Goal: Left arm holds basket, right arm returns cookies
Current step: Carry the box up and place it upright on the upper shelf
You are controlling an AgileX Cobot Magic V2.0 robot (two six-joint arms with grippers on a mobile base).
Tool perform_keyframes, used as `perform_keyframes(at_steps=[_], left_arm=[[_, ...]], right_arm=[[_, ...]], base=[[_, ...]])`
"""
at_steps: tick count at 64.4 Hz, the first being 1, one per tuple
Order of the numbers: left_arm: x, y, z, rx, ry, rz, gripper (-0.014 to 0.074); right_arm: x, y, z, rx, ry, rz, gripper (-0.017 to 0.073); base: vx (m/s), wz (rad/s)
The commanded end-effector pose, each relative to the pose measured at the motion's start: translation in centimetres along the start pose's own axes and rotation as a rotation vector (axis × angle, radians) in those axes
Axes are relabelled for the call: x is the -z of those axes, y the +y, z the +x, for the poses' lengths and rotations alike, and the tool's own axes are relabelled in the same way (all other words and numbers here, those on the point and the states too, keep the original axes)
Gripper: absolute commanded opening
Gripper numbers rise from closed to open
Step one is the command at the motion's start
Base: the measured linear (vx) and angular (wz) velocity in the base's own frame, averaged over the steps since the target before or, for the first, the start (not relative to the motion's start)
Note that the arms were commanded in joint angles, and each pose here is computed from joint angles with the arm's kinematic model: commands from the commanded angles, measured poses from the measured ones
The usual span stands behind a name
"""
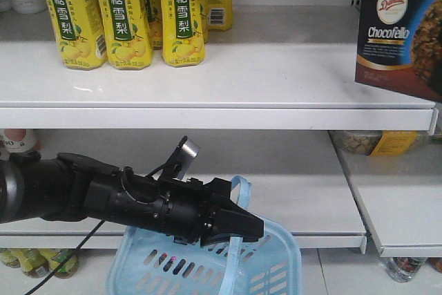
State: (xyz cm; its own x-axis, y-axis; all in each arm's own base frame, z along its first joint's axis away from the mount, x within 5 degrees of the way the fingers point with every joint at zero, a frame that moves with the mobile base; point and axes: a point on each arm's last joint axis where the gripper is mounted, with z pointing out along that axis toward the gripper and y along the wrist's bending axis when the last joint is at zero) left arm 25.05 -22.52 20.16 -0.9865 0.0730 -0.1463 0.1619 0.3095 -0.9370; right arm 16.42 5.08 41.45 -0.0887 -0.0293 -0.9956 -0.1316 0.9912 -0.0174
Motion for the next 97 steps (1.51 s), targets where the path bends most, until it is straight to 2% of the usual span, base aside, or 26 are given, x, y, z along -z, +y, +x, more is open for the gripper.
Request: perform_keyframes(at_steps=[1,9,14,17,27,47,77,86,97], left_arm=[[0.8,-2.6,-0.6,-0.064,-0.048,0.094,-0.0006],[0.8,-2.6,-0.6,-0.064,-0.048,0.094,-0.0006],[0.8,-2.6,-0.6,-0.064,-0.048,0.094,-0.0006],[0.8,-2.6,-0.6,-0.064,-0.048,0.094,-0.0006],[0.8,-2.6,-0.6,-0.064,-0.048,0.094,-0.0006],[0.8,-2.6,-0.6,-0.064,-0.048,0.094,-0.0006],[0.8,-2.6,-0.6,-0.064,-0.048,0.094,-0.0006],[0.8,-2.6,-0.6,-0.064,-0.048,0.094,-0.0006],[0.8,-2.6,-0.6,-0.064,-0.048,0.094,-0.0006]], right_arm=[[-2.3,0.7,-1.4,0.016,-0.078,0.01,0.0209],[-5.3,1.6,-0.1,0.024,-0.045,0.037,0.0209],[-6.9,1.6,1.0,-0.019,-0.006,0.096,0.0209],[-7.7,1.6,1.6,-0.026,0.017,0.131,0.0209],[-10.0,2.3,3.4,0.042,0.07,0.14,0.0209],[-12.3,3.0,5.4,0.069,0.111,0.155,0.0225],[-12.8,3.6,5.5,0.04,0.101,0.113,0.0398],[-12.0,3.3,4.8,-0.003,0.081,0.111,0.0433],[-10.3,2.8,3.2,-0.059,0.031,0.109,0.0435]], base=[[0.0,0.0],[0.0,0.0],[0.0,0.0],[0.0,0.0],[0.0,0.0],[0.0,0.0],[0.0,0.0],[0.0,0.0],[0.0,0.0]])
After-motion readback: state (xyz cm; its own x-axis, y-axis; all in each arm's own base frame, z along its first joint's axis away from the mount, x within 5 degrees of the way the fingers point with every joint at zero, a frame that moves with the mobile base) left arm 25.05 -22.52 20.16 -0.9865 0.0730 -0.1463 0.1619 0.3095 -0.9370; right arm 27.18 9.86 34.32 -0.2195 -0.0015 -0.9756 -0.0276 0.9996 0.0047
